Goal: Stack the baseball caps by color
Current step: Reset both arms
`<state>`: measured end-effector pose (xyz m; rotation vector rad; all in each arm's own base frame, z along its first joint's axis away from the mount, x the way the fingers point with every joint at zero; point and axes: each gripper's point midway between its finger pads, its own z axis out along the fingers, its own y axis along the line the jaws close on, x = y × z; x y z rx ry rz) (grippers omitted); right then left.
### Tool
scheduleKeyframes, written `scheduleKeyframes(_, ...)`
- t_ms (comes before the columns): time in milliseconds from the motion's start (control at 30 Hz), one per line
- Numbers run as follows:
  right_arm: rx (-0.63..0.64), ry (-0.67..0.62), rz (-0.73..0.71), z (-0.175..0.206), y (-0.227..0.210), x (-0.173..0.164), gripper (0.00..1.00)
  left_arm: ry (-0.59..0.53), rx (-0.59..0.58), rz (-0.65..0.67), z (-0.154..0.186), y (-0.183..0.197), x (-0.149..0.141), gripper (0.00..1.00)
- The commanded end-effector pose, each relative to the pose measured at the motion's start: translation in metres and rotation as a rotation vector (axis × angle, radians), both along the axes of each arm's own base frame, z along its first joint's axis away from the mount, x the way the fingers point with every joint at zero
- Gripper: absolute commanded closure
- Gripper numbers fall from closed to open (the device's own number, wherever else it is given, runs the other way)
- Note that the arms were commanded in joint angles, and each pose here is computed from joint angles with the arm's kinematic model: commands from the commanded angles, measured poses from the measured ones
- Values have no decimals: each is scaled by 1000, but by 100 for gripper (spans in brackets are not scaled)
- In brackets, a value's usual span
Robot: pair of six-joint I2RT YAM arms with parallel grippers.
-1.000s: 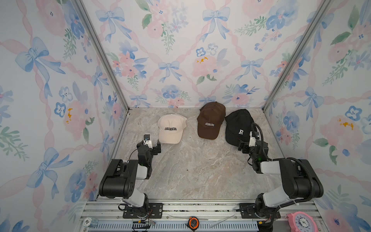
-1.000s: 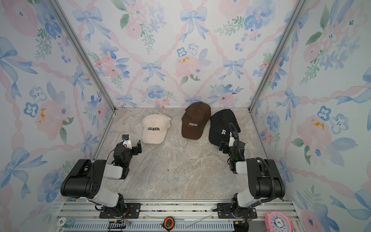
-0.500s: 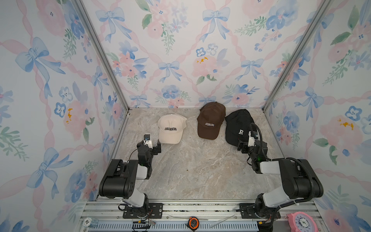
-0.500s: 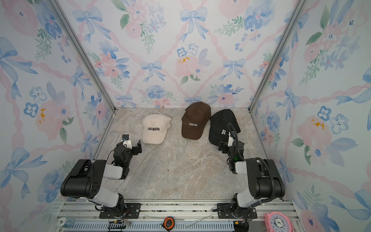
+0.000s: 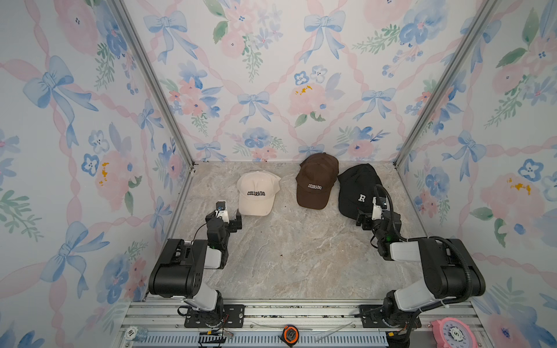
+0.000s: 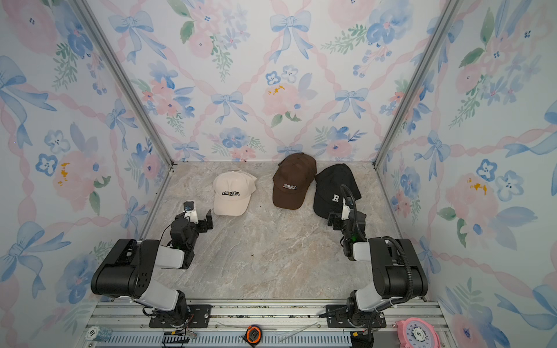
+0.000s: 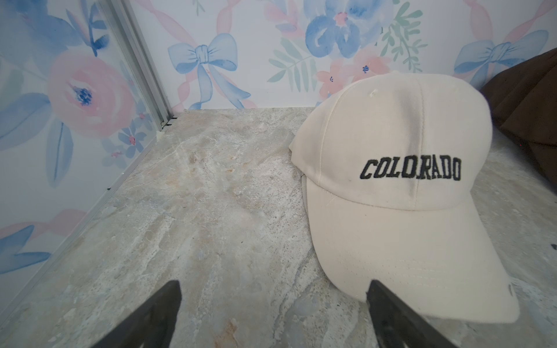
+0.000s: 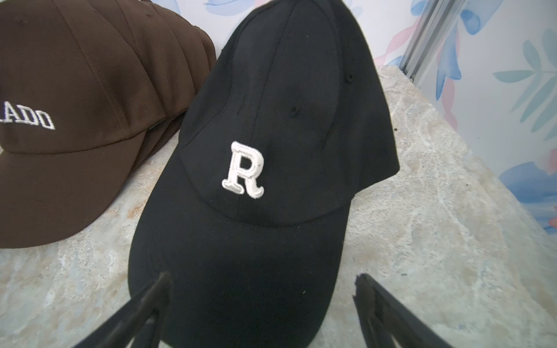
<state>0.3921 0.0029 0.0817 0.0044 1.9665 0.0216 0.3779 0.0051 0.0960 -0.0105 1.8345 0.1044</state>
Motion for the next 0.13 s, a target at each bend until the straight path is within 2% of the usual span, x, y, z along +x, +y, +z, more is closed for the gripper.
scheduleKeyframes(0, -12, -41, 2, 13, 1, 8, 4, -25, -5, -5, 7, -1, 2, 2)
scheduleKeyframes(100, -15, -41, 2, 13, 2, 8, 4, -26, -5, -4, 7, -1, 3, 2)
